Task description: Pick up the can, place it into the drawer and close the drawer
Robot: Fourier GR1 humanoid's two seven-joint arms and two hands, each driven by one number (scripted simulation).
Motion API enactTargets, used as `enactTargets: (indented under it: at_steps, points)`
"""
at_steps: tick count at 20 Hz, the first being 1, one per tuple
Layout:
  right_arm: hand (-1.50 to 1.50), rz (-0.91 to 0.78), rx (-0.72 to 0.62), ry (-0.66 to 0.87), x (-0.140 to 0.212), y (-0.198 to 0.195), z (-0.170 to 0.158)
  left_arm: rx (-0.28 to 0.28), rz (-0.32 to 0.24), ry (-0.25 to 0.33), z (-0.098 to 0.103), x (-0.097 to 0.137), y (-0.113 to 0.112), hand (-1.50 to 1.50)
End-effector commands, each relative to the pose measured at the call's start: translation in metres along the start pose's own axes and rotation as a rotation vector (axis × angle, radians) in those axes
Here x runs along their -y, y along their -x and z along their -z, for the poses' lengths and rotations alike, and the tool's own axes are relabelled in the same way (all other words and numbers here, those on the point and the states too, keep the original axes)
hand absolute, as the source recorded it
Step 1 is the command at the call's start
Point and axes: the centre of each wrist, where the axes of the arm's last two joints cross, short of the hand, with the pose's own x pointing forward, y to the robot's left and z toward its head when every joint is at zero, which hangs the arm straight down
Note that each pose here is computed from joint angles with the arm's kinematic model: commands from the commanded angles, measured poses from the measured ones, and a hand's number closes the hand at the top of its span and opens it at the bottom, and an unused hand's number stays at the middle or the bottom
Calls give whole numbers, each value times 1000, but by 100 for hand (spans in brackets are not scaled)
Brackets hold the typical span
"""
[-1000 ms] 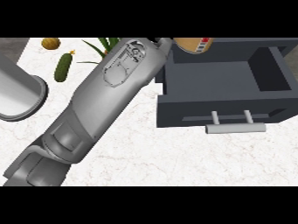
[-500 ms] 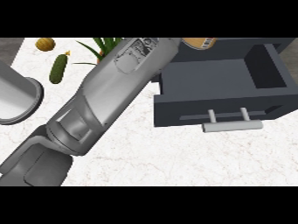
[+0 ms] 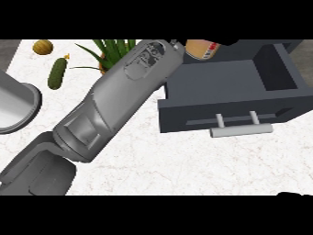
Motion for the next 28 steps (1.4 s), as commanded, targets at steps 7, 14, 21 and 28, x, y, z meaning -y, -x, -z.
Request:
enactTargets:
  at_steps: [7, 14, 21, 28]
  points:
    - [-150, -3, 2, -15, 7, 5, 4, 8, 98, -38, 1, 2, 14, 150]
    - [-150, -8, 31, -18, -9, -5, 18, 15, 130, -61, -4, 0, 39, -150]
    - [-150, 6, 26, -49, -11, -2, 17, -9, 134, -127, -9, 3, 46, -150]
    - [-150, -20, 79, -43, -4, -9, 14, -10, 115, -166, -8, -1, 55, -150]
